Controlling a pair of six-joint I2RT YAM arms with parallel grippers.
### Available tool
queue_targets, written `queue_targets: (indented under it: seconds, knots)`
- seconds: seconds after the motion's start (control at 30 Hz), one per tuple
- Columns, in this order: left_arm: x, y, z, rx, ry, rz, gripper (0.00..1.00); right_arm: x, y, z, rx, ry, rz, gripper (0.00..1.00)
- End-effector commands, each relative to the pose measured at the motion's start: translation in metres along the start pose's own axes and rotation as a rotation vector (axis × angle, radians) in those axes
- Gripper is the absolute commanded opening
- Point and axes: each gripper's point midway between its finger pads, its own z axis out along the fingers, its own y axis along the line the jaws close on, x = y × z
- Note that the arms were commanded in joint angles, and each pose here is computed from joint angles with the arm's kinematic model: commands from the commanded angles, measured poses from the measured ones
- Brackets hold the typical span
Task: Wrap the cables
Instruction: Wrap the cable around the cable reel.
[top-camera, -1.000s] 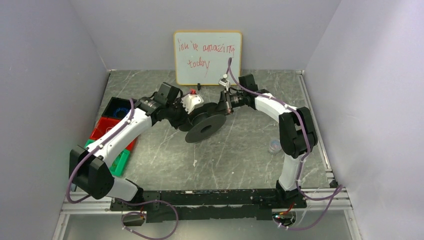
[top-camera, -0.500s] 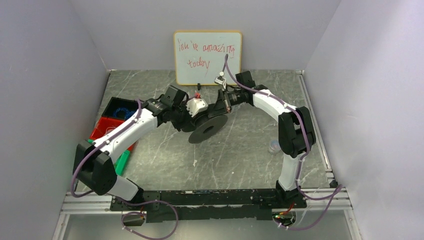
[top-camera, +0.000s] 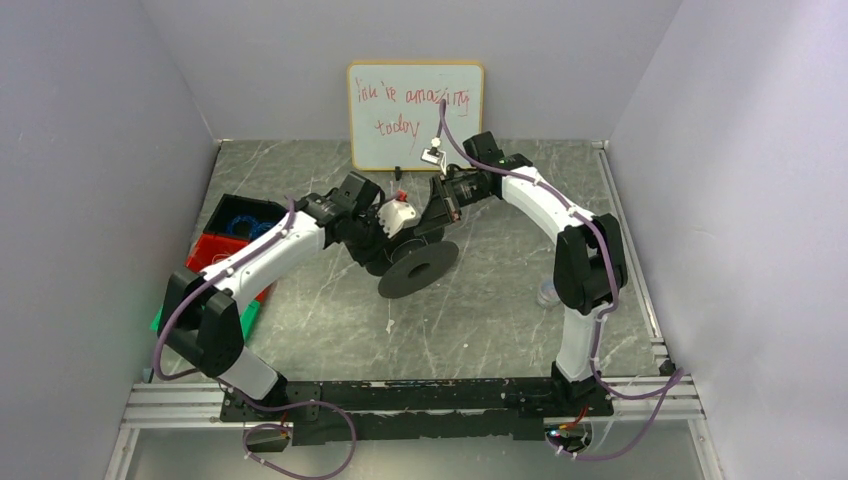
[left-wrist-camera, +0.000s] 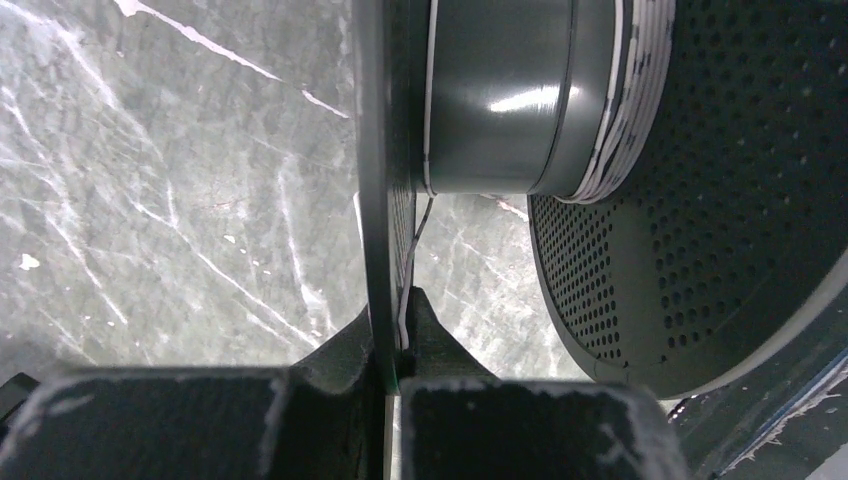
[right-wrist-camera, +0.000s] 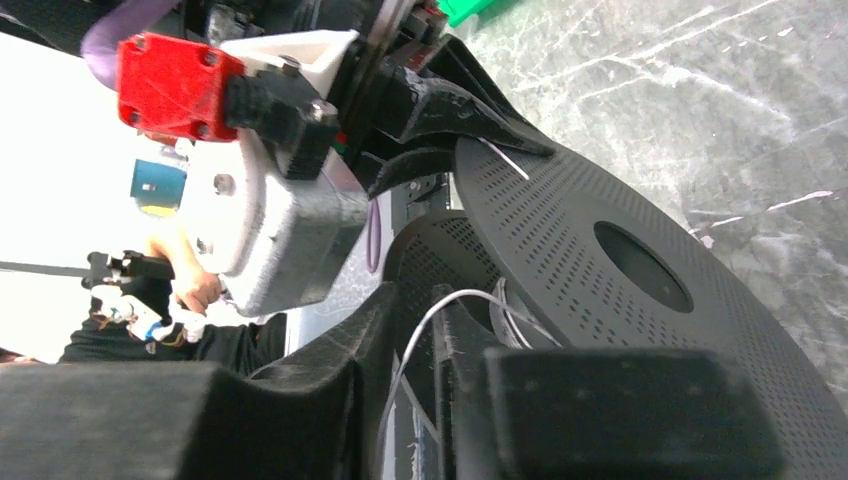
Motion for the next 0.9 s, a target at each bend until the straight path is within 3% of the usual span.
queue_targets:
  seconds: [0.0, 0.27, 0.57, 0.87]
  knots:
    - [-0.013, -0.015, 0.002, 0.086, -0.033, -0.033, 0.02, -0.012, 0.025, -0.004, -0.046, -0.004, -0.112, 0.29]
    - [-0.018, -0.018, 0.009, 0.146, -0.043, -0.082, 0.02, -0.020, 0.052, -0.013, -0.018, -0.001, -0.213, 0.38]
    - [-0.024, -0.008, 0.001, 0.184, -0.087, -0.131, 0.02, -0.023, 0.112, -0.030, -0.020, -0.014, -0.390, 0.40]
    - [-0.028, -0.010, -0.001, 0.203, -0.104, -0.134, 0.02, -0.020, 0.135, -0.037, -0.033, -0.021, -0.472, 0.43]
